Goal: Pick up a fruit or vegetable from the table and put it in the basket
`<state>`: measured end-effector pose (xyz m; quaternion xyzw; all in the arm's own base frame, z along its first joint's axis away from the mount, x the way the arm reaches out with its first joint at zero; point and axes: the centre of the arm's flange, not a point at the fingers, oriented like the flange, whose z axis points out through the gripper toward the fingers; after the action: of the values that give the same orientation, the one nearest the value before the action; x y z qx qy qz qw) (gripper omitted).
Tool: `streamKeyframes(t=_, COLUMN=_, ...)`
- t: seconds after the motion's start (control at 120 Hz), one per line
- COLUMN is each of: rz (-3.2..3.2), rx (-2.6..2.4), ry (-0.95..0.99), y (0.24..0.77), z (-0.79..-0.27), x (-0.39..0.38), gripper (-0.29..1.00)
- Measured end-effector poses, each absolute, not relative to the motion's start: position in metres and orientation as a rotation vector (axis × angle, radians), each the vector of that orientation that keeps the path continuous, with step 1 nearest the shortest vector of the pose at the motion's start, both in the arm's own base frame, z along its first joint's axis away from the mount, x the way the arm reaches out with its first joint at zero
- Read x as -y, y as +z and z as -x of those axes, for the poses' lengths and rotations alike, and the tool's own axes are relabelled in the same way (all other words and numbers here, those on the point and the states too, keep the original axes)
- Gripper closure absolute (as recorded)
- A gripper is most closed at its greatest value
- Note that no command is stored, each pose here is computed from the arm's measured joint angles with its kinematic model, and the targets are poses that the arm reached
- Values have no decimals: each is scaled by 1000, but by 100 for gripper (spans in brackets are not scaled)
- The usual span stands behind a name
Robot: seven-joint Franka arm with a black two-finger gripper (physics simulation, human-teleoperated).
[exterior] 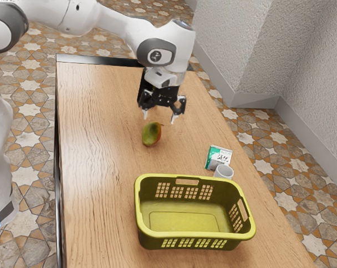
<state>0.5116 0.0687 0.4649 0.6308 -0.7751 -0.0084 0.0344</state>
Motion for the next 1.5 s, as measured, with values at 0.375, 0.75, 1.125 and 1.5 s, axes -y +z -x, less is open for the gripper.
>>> streamKeyframes(t=0.375, rz=-1912, rx=2359, ry=-73, y=432, z=-511, x=-68, gripper=1)
streamKeyframes(t=0.75, rz=-1892, rx=2360, ry=-82, y=424, z=-508, x=-64, gripper=5)
streamKeyframes(t=1.125, rz=-1904, rx=2339, ry=-82, y=419, z=-509, x=-68, gripper=18)
streamKeyframes(t=1.5, rz=-1913, rx=2320, ry=-84, y=413, z=-509, x=-72, gripper=22)
